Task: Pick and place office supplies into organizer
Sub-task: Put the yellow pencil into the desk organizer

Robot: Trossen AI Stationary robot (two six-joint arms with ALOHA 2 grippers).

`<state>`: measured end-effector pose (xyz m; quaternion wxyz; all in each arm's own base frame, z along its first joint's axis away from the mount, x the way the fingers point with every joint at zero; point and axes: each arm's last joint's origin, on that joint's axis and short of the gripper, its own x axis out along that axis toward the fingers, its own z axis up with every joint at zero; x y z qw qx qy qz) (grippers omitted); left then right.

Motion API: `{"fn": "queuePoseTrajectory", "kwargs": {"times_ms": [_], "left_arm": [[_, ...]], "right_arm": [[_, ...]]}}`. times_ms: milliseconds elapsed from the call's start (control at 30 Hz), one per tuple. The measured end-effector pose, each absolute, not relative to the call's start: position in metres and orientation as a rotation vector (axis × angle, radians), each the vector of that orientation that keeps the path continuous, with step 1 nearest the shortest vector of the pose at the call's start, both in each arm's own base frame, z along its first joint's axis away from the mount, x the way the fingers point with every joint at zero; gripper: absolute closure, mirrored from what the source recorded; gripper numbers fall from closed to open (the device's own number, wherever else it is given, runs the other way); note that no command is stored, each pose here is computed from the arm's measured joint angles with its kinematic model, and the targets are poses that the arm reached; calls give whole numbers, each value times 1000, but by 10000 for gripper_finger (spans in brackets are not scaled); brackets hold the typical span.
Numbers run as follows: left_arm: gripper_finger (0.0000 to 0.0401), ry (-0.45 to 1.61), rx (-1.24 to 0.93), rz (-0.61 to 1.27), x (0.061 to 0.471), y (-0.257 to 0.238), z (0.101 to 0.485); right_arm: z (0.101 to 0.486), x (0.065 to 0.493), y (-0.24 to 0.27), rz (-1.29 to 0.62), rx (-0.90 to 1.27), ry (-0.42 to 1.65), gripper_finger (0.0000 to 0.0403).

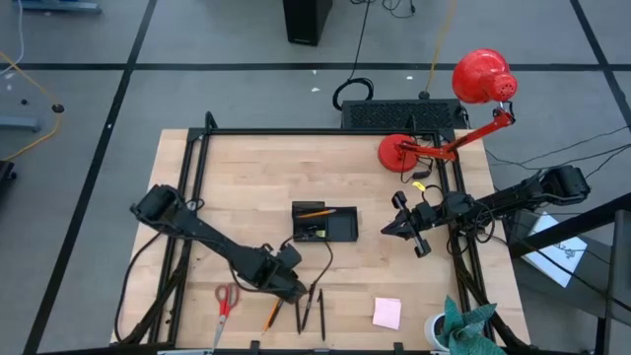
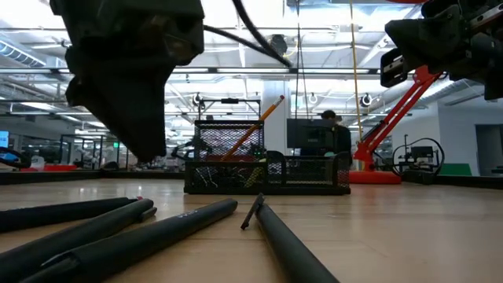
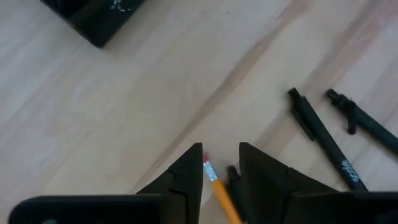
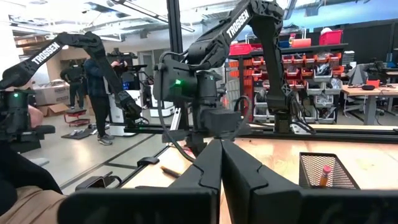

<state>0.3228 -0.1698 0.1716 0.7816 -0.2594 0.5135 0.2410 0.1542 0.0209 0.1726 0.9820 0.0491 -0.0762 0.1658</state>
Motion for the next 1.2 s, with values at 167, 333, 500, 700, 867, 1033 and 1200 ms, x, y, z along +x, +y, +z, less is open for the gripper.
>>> {"fn": "queuePoseTrajectory", "kwargs": {"times_ms": [167,333,500,700,867,1033,1200], "left_arm": [[307,1106,-569,530,320,-174,171],[308,1111,-657,565,316,-181,171],[308,1124,-674,576,313,-184,169],[308,1144,-667,576,314,-186,163],[308,1190,-665,582,316,-189,149],[308,1215,-659,596,318,-188,140],[308,1227,-628,579,318,-188,139]], "right_arm": [[172,154,21,334,105,-150,399],[172,154,21,334,106,-145,399],[172,154,21,334,106,-145,399],[172,154,21,334,106,-145,399],[172,154,21,334,106,-145,399],[172,154,21,334,106,-145,399],[172,154,21,334,106,-145,399]]}}
